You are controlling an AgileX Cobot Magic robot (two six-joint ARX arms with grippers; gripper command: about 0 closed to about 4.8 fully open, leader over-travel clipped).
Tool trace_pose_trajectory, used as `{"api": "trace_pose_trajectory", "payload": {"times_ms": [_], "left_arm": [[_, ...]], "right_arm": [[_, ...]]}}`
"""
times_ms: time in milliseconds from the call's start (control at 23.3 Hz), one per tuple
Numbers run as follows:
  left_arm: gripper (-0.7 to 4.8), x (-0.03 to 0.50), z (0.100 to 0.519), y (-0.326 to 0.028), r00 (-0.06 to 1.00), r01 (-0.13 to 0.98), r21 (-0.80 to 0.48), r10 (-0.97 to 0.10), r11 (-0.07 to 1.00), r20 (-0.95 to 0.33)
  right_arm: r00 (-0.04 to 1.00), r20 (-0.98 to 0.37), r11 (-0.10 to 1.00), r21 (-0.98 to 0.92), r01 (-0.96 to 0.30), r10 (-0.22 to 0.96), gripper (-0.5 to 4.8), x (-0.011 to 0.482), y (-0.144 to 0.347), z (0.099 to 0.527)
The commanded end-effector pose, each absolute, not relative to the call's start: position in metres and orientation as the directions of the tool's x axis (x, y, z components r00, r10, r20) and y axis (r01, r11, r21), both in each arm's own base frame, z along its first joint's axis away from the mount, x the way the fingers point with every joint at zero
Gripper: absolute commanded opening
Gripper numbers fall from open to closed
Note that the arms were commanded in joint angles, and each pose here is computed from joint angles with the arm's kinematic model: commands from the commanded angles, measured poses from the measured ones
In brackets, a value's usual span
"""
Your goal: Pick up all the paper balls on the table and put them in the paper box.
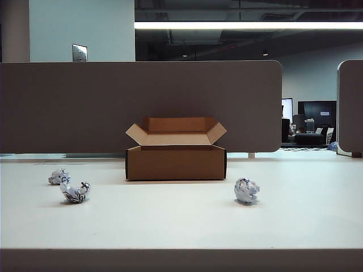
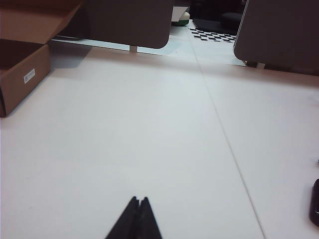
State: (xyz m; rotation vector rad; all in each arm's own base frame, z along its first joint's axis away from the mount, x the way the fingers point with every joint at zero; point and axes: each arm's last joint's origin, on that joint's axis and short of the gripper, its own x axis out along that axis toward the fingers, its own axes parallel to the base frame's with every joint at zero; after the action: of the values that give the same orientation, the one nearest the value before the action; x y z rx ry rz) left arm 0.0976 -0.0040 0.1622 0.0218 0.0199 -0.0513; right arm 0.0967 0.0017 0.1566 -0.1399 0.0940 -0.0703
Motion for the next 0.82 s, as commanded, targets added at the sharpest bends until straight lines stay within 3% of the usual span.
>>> {"api": "trace_pose_trajectory", "payload": {"times_ms": [43,644,816], "left_arm": [[-0.06,0.097,0.164,-0.004,0.999,0.049,0.018,-0.049,0.999,-0.01],[-0.06,0.097,0.164,-0.004,0.999,0.049,0.018,-0.048,0.999,-0.012],[-0.06,0.097,0.17,-0.004,0.998,0.048,0.001,-0.048,0.999,0.046]], "right_arm": [[0.994,-0.075,0.988,-0.14,0.068,-0.079,-0.05,0.097,0.002,0.157],[0.995,-0.071,0.988,-0.139,0.059,-0.07,-0.05,0.097,0.002,0.157],[0.997,0.038,0.995,-0.07,0.067,-0.064,-0.05,0.097,0.002,0.168]]}}
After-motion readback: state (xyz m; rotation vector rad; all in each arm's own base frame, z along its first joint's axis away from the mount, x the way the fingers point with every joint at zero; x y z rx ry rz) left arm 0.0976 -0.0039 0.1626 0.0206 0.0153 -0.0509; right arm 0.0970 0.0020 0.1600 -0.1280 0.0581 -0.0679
